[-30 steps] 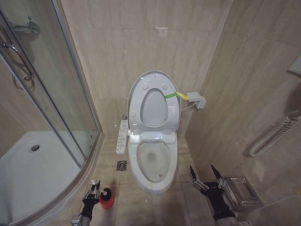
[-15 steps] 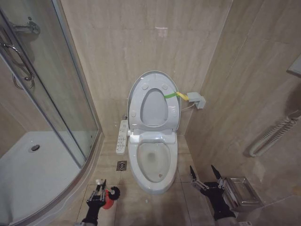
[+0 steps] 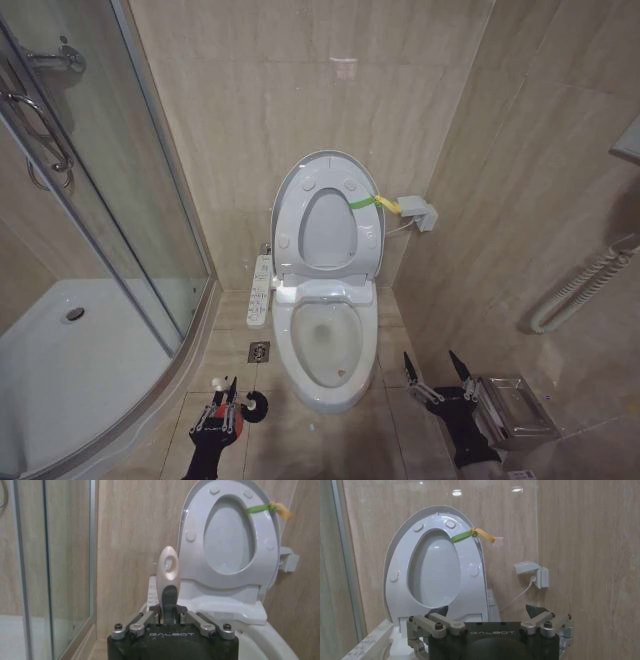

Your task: Open the toilet lid, clean the toilet bowl with a toilet brush, close the toilet lid, and flush.

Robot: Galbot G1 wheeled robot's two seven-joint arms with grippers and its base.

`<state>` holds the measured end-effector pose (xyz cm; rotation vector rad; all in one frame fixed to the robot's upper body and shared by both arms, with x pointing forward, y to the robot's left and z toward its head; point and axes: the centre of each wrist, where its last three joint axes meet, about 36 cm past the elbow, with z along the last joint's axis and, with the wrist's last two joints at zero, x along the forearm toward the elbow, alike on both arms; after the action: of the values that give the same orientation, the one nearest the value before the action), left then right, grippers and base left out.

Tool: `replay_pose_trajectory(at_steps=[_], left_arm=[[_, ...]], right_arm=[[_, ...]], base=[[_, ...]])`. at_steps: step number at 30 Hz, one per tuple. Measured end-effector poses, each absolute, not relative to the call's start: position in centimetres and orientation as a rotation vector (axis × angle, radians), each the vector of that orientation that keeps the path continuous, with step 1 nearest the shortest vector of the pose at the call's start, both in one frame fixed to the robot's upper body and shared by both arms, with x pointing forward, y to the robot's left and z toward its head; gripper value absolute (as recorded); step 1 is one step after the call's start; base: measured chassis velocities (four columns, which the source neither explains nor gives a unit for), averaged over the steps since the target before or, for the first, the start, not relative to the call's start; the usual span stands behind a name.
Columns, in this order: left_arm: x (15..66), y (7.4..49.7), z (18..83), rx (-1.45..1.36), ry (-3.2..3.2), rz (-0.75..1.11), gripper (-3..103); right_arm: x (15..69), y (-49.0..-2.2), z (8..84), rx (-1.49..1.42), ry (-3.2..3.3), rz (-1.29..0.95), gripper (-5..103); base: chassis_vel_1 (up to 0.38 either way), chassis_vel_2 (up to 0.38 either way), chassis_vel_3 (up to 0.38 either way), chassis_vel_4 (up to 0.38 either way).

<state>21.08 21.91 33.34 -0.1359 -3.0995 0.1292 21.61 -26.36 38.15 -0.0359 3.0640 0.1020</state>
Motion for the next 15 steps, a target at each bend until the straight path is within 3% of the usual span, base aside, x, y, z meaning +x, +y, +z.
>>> replay_pose_trajectory(at_steps=[15], left_arm=[[19.5, 21.4, 40.8, -0.206, -3.192, 0.054, 18]], right_arm=[[21.6, -26.4, 38.2, -0.036, 3.064, 0.102, 100]], base=[[0.000, 0.000, 0.000, 0.000]])
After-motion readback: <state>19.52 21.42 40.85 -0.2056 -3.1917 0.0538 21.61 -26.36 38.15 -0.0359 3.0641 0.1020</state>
